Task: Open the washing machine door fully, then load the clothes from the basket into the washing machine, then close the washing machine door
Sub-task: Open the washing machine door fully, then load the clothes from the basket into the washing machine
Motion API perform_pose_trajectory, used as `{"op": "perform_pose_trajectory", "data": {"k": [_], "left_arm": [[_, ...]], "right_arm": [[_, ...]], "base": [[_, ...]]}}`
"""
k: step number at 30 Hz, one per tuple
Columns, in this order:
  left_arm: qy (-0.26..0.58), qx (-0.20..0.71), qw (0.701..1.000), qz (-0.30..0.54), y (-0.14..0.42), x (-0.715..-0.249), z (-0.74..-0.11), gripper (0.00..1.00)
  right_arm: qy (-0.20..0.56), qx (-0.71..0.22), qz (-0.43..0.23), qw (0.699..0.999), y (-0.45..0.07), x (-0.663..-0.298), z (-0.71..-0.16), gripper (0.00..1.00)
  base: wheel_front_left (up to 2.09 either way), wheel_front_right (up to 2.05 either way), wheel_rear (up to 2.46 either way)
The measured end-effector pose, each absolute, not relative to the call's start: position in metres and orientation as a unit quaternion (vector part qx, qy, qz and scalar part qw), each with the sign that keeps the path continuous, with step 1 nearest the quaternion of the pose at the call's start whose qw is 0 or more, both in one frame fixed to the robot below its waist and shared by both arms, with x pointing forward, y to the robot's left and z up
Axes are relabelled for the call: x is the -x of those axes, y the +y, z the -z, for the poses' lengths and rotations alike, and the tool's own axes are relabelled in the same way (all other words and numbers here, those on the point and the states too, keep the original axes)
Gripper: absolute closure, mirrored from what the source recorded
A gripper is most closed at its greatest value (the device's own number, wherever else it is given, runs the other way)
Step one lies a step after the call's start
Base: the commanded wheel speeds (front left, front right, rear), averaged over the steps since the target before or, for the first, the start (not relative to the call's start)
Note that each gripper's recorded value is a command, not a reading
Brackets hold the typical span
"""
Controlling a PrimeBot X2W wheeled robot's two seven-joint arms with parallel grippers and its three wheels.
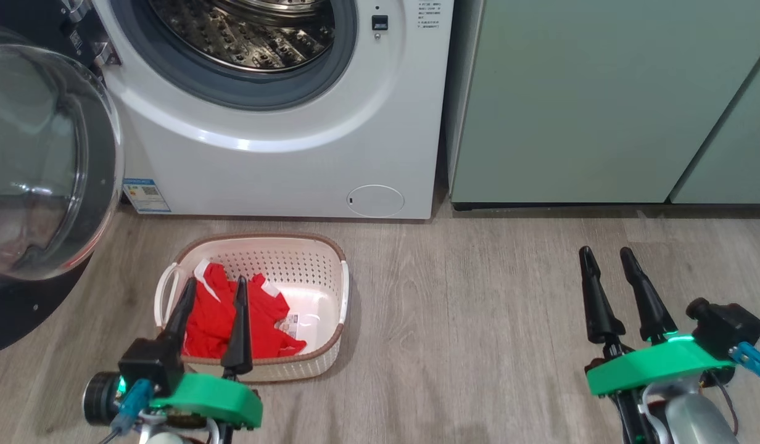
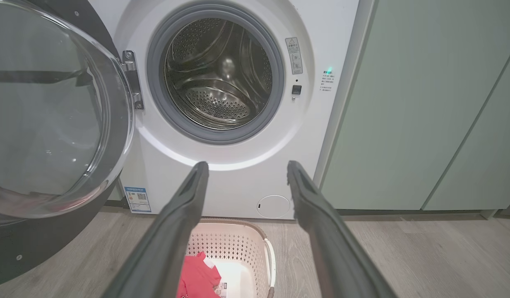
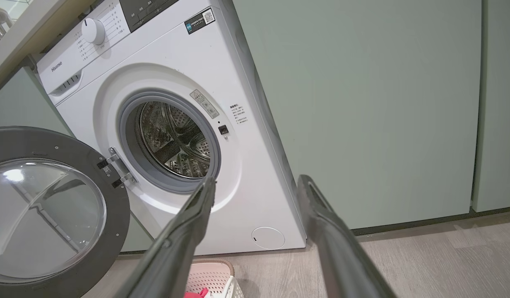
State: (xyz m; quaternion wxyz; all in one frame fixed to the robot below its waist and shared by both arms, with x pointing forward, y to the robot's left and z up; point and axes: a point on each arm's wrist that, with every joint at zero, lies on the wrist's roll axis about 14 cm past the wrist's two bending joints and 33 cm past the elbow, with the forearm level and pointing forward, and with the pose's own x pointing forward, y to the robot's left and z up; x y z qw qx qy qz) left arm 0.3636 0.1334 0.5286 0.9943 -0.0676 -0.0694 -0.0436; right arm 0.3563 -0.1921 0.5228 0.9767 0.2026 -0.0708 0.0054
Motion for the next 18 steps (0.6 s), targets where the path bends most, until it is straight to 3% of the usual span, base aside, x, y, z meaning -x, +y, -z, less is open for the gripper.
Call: {"op": "perform_pose_trajectory", "data": {"k": [9, 18], "left_arm": [[-0.058, 0.096, 0.992, 0.054, 0.1318, -0.3623, -0.5222, 0.00], [-0.056, 0.096, 0.992, 0.055, 0.1326, -0.3623, -0.5211, 0.00]], "right_arm": [[-0.068, -0.203, -0.008, 0.977, -0.1902, -0.3560, -0.5213, 0.00], [-0.063, -0.203, -0.009, 0.977, -0.1885, -0.3556, -0.5185, 0.00]], "base": [[0.13, -0.13, 0.00], [1.23, -1.23, 0.00]]}}
